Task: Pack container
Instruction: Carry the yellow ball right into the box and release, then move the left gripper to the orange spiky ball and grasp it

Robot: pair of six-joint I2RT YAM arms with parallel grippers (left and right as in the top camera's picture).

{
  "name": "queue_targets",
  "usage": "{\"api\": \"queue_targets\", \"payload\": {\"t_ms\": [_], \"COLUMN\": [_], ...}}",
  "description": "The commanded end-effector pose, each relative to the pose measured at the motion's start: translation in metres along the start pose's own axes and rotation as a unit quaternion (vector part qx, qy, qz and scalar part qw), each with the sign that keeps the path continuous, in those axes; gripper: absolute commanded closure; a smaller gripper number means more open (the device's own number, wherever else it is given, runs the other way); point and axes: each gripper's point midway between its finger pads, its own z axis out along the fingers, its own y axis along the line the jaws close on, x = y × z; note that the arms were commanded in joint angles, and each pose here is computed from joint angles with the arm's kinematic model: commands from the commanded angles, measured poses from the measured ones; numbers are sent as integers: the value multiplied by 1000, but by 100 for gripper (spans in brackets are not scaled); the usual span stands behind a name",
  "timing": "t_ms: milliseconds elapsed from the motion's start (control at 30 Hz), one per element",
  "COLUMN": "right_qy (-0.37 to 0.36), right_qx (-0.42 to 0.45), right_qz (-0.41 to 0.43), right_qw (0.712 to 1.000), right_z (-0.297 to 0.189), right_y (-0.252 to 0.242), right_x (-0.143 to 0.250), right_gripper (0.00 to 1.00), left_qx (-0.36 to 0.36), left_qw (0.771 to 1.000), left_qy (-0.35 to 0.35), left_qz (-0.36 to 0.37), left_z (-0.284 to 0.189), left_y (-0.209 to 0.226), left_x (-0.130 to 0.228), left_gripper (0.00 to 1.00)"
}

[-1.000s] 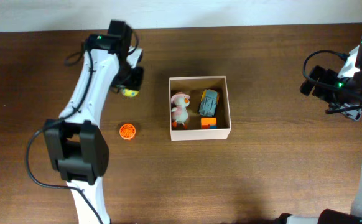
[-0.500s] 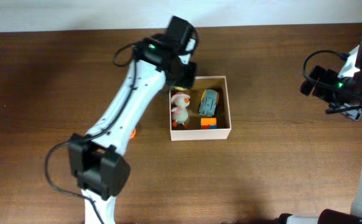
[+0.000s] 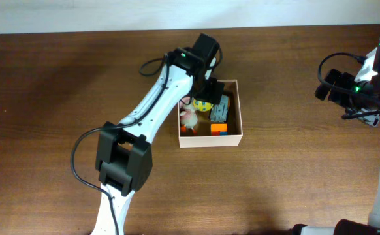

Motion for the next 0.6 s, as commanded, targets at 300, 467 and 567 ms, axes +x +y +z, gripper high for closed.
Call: {"api": "queue_targets", "payload": {"t_ms": [300,467,567], "right_qy": [8,8,8], "right_qx": [-4,-4,-4], "right_qz": [3,3,2], "right_qw": [1000,1000,1000], "right_z": [4,4,4], "right_y": [0,0,0], "right_x": [1,1,1], "right_gripper": [1,1,1], "left_qx": [-36,-57,-64], "left_qw": [997,996,993], "left_qy": [-66,20,63], "left_qz": [1,-59,-82], "left_z": [-160,-157,-148], "left_y": [62,107,125], "left_x": [-8,33,52], "left_gripper": [1,1,1]}}
